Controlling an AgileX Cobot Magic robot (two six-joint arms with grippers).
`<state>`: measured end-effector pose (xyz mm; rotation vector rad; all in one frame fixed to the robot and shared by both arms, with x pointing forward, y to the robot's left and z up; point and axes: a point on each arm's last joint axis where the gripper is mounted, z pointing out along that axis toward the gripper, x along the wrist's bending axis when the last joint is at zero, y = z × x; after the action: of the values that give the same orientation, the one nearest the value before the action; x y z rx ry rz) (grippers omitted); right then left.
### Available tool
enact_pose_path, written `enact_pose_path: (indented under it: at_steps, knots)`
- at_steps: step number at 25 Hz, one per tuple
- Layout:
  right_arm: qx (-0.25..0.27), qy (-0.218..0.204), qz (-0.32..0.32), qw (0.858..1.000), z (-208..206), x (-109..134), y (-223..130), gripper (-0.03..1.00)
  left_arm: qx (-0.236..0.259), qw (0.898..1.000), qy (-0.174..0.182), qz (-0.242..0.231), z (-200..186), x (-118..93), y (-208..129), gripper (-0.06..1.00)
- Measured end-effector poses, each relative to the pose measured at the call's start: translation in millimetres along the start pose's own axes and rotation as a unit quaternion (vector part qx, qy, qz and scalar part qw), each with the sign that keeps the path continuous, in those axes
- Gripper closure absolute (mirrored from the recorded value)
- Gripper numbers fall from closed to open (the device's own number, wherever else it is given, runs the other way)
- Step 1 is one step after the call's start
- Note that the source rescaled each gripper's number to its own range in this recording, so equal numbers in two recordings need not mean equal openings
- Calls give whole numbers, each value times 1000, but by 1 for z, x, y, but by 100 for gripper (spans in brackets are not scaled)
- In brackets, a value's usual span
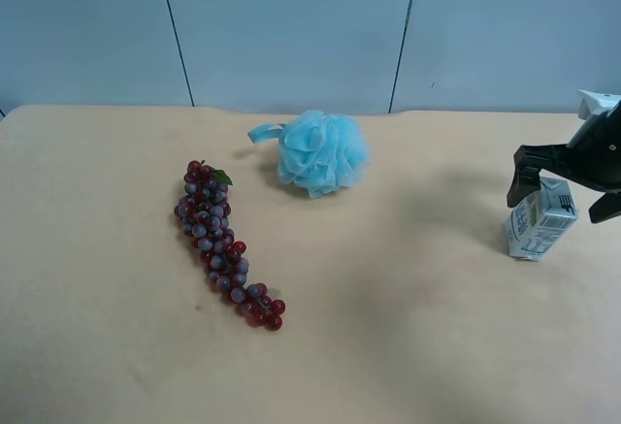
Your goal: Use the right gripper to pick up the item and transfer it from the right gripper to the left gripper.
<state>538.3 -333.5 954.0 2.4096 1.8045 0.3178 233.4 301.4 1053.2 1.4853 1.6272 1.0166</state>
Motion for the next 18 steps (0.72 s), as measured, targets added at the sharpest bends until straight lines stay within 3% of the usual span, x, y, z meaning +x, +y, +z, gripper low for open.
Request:
enact_pose_path:
  at_steps: [7, 18]
  knots:
    - [19, -1, 2, 1000, 14, -1, 0, -3, 0, 1000, 0, 0, 0, 0, 0, 5]
    - [-2, 3, 5, 1000, 14, 0, 4, -3, 0, 1000, 0, 0, 0, 0, 0, 5]
